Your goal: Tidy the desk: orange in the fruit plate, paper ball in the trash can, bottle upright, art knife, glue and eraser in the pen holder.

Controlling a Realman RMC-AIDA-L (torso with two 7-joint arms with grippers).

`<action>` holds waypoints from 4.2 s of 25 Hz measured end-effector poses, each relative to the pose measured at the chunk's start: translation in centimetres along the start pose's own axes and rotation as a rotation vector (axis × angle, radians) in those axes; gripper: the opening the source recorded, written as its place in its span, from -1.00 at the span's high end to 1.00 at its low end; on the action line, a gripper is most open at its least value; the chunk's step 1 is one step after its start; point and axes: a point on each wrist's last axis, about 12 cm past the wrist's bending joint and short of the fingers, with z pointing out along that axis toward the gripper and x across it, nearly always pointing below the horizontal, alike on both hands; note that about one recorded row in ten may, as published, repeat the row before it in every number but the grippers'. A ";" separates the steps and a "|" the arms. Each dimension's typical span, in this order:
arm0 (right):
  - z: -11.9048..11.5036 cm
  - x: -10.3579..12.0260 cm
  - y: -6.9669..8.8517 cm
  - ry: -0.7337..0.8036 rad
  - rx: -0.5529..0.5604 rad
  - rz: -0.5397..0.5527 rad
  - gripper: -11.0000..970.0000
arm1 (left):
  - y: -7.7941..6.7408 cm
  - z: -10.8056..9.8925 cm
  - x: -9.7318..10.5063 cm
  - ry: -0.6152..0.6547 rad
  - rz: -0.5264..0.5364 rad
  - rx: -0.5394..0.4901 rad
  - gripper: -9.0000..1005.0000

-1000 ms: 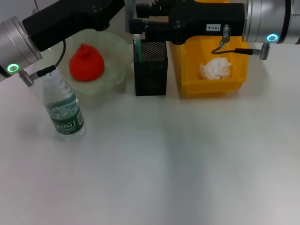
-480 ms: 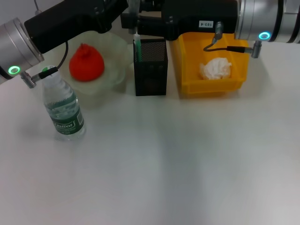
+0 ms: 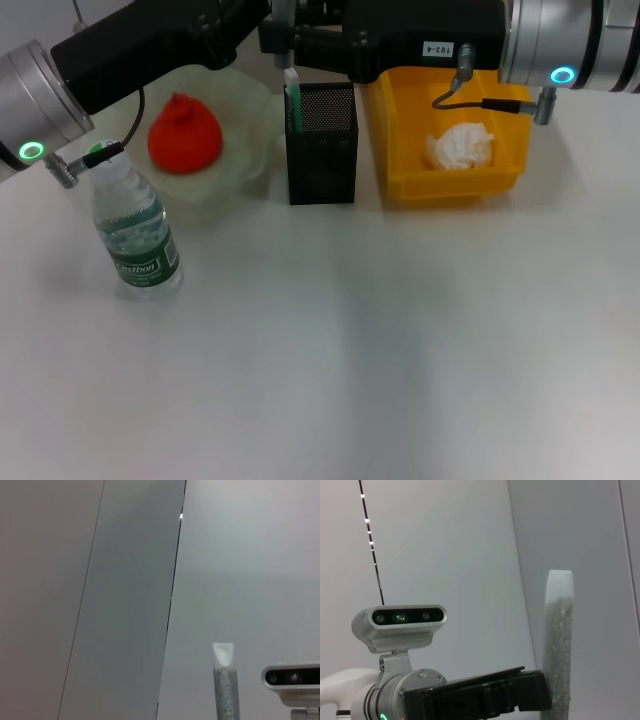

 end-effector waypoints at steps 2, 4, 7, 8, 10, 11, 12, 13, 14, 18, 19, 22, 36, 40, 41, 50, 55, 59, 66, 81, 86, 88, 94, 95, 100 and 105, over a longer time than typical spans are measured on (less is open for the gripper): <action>-0.1 0.0 0.0 0.001 0.001 0.006 0.13 | 0.0 0.0 0.0 -0.001 0.000 -0.003 0.73; -0.1 0.1 0.0 0.001 0.002 0.008 0.17 | 0.1 0.0 0.0 -0.001 0.001 -0.005 0.73; -0.2 0.1 0.0 0.000 -0.001 0.008 0.24 | 0.1 0.0 0.0 -0.002 0.002 -0.007 0.73; -0.2 0.0 0.1 0.001 -0.003 0.009 0.26 | 0.1 0.0 -0.1 -0.003 0.003 -0.007 0.73; -0.1 0.1 0.1 0.006 -0.009 0.009 0.30 | 0.1 0.0 -0.1 -0.003 0.003 -0.008 0.73; -0.1 0.1 0.2 0.009 -0.012 0.009 0.32 | 0.2 0.0 -0.1 -0.003 0.003 -0.009 0.73; 0.0 0.0 0.2 0.012 -0.015 0.007 0.34 | 0.2 0.0 0.0 -0.003 0.002 -0.010 0.73; 0.0 0.0 0.2 0.014 -0.016 0.005 0.36 | 0.2 0.0 0.0 -0.005 0.001 -0.012 0.73; 0.0 0.0 0.2 0.015 -0.015 0.004 0.38 | 0.2 0.0 0.1 -0.007 -0.001 -0.013 0.73; 0.0 0.0 0.2 0.018 -0.010 0.003 0.46 | 0.2 0.1 0.1 -0.012 -0.004 -0.014 0.73; 0.0 0.0 0.2 0.018 -0.010 0.003 0.48 | 0.2 0.1 0.1 -0.012 -0.003 -0.014 0.73; -0.1 0.0 0.1 0.015 -0.005 0.003 0.53 | 0.3 0.1 0.1 -0.014 0.004 -0.017 0.73; -0.3 0.1 0.1 0.013 0.001 -0.001 0.68 | 0.2 -0.2 0.3 -0.011 0.014 -0.025 0.72; -0.2 0.1 0.1 0.014 0.000 -0.002 0.68 | 0.2 -0.3 0.4 -0.010 0.014 -0.024 0.67; -0.2 0.0 0.1 0.012 0.001 -0.002 0.68 | 0.2 -0.3 0.4 -0.010 0.014 -0.024 0.66; -0.8 0.2 -0.3 -0.004 0.048 0.003 0.68 | 0.4 -0.9 0.1 -0.038 0.023 -0.045 0.07; -2.0 0.7 -0.7 -0.025 0.114 0.005 0.68 | 0.9 -2.4 -0.2 -0.081 0.036 -0.105 -0.21; -3.9 1.6 -1.0 -0.040 0.186 0.008 0.68 | 1.6 -4.6 -0.6 -0.121 0.081 -0.199 -0.20; -5.5 3.6 -1.3 -0.019 0.280 0.010 0.68 | 2.1 -5.7 -0.3 -0.133 0.101 -0.259 -0.20; -2.7 5.3 -4.1 0.063 0.458 -0.024 0.68 | 2.9 -5.9 0.3 -0.095 0.171 -0.343 -0.20; -1.5 5.8 -4.5 0.082 0.483 -0.041 0.68 | 3.1 -5.5 0.4 -0.091 0.174 -0.342 -0.19; -0.5 6.0 -4.5 0.060 0.482 -0.046 0.68 | 3.1 -5.3 0.3 -0.093 0.176 -0.339 -0.19; 0.7 5.9 -4.6 0.058 0.475 -0.046 0.67 | 3.2 -5.0 0.2 -0.095 0.178 -0.335 -0.19; 0.9 5.9 -4.6 0.062 0.478 -0.045 0.67 | 3.2 -5.0 0.2 -0.094 0.181 -0.337 -0.19; 1.8 6.2 -4.6 0.080 0.481 -0.023 0.67 | 3.2 -4.9 0.3 -0.091 0.187 -0.335 -0.19; 2.4 6.8 -4.5 0.095 0.480 0.003 0.67 | 3.1 -4.8 0.3 -0.088 0.195 -0.332 -0.19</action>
